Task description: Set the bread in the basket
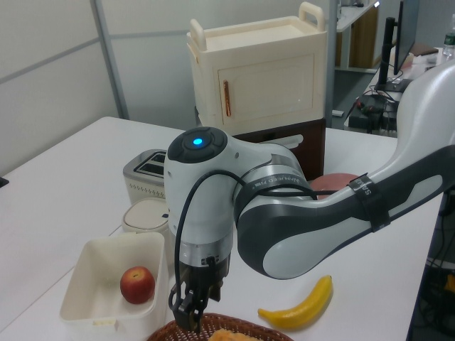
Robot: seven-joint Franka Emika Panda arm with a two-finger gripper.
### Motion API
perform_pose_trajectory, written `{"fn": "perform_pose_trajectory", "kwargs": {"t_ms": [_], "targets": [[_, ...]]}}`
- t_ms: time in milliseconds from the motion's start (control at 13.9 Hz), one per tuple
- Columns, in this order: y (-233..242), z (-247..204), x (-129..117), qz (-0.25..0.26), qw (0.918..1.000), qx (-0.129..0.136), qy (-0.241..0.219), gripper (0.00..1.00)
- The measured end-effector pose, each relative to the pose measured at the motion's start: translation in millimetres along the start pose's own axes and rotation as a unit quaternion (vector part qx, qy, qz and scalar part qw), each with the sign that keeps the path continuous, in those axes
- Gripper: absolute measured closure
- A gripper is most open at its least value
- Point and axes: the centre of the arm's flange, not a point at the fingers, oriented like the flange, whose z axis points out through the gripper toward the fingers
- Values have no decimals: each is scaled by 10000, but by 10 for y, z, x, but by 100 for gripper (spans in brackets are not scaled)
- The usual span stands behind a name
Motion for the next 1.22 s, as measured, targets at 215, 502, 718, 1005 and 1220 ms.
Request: {"fn": "perform_pose_trajectory", "kwargs": {"t_ms": [215, 502, 718, 1005, 1220], "targets": [[-9, -2, -4, -8, 10000, 2, 1, 0], [82, 12, 44, 94, 10000, -14, -8, 0], [544, -15, 246, 526, 9982, -192, -191, 0], [1709, -116, 631, 1526, 9868, -442, -328, 0], [2725, -269, 734, 1786, 9798, -782, -455, 0]]}}
